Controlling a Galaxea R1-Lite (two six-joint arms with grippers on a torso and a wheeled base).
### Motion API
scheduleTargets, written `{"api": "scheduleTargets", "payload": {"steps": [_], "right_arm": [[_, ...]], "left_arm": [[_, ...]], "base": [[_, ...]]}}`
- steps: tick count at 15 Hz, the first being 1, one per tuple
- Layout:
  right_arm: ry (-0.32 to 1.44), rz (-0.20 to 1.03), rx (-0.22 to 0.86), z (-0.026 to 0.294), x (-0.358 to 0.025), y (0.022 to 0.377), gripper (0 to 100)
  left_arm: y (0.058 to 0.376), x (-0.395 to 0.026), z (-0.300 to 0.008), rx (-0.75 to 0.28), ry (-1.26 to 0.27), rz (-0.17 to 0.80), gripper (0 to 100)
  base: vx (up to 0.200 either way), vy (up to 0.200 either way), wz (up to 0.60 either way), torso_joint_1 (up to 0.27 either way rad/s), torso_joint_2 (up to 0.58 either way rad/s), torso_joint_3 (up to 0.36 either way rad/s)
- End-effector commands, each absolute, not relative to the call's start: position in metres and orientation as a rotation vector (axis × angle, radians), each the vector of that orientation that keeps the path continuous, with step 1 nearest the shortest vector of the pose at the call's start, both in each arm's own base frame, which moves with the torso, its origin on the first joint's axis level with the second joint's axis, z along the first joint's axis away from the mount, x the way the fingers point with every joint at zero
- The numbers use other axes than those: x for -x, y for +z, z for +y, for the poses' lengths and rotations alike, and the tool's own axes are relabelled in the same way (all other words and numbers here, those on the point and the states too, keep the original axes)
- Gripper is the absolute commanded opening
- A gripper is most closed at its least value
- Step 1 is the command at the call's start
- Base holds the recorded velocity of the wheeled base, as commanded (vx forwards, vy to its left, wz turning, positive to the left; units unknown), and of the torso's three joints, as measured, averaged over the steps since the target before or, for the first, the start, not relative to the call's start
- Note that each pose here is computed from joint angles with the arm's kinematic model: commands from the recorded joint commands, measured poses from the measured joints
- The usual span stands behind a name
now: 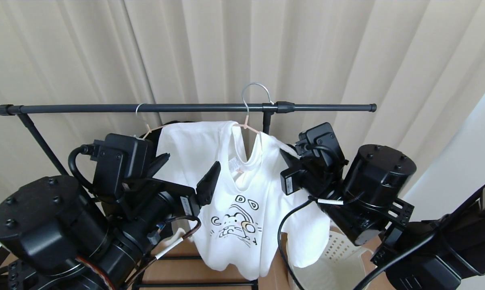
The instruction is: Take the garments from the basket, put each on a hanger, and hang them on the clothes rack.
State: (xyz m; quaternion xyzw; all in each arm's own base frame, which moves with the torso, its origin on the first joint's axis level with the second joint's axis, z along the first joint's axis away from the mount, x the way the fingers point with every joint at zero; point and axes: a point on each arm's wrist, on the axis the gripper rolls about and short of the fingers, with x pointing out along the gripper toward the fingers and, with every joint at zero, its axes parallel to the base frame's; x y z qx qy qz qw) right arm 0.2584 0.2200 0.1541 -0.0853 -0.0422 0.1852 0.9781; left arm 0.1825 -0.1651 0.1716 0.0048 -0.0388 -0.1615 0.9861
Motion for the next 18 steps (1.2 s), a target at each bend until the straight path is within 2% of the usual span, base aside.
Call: {"api": "scheduleTargets", "payload": {"steps": [1,4,8,12,16,18], "right_arm": [[0.366,-0.1,0.167,0.207,-0.259,0.162,0],[0.41,-0.113,0.167,0.196,-0.255,0.167,0],[0.446,-0.122,0.175,0.175,-0.257,0.17,0],[0.488,-0.116,0.201,0.162,-0.256,0.167,0],[0.516,-0.125,0.201,0.154,-0.255,0.169,0],[0.541,-0.128,0.202,0.152,-0.253,0.17,0]], "left_arm": [[0.175,-0.188,-0.156,-0.008,-0.284,-0.091,100],[0.175,-0.196,-0.147,-0.013,-0.256,-0.089,100],[0.173,-0.218,-0.115,-0.027,-0.241,-0.09,100],[0.166,-0.226,-0.091,-0.04,-0.31,-0.064,100],[0.15,-0.236,-0.073,-0.045,-0.381,0.004,100],[0.141,-0.238,-0.07,-0.015,-0.433,0.048,100]], "base": [[0.0,0.0,0.0,0.0,0.0,0.0],[0.0,0.0,0.0,0.0,0.0,0.0],[0.0,0.0,0.0,0.0,0.0,0.0],[0.0,0.0,0.0,0.0,0.0,0.0],[0.0,0.0,0.0,0.0,0.0,0.0],[0.0,0.0,0.0,0.0,0.0,0.0]]}}
